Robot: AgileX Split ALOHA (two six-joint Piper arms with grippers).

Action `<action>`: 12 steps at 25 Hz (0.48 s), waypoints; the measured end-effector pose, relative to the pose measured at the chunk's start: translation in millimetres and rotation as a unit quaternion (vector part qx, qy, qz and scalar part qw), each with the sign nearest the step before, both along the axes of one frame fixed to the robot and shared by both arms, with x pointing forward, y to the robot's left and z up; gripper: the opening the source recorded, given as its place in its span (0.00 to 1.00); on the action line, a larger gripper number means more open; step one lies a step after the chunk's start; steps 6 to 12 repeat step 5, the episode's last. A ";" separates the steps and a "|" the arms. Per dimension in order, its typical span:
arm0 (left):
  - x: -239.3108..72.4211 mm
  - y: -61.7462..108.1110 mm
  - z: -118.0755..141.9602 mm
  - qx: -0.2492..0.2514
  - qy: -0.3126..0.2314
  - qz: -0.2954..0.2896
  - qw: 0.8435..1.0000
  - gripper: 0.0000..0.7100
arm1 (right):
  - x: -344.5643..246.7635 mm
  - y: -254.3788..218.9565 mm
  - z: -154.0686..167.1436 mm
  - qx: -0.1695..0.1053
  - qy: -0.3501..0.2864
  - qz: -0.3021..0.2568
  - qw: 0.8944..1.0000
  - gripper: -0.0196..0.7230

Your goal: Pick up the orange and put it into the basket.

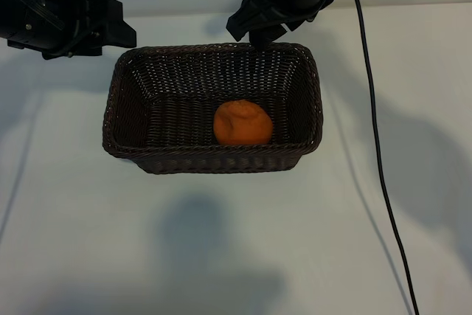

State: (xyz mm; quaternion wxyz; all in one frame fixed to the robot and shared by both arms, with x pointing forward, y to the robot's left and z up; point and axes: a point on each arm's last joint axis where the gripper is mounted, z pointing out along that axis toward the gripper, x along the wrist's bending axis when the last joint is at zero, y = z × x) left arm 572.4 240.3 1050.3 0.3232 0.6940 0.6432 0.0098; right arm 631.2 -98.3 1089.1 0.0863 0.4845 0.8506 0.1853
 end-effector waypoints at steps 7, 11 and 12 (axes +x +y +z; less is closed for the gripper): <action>0.0 0.0 0.0 0.000 0.000 0.000 1.000 0.83 | -0.1 0.2 0.0 0.001 0.001 0.000 1.000 0.66; 0.0 0.0 0.0 0.000 0.000 0.000 1.000 0.83 | -0.1 0.2 0.0 0.001 0.001 0.000 1.000 0.66; 0.0 0.0 0.0 0.000 0.000 0.000 1.000 0.83 | -0.1 0.2 0.0 0.001 0.001 0.000 1.000 0.66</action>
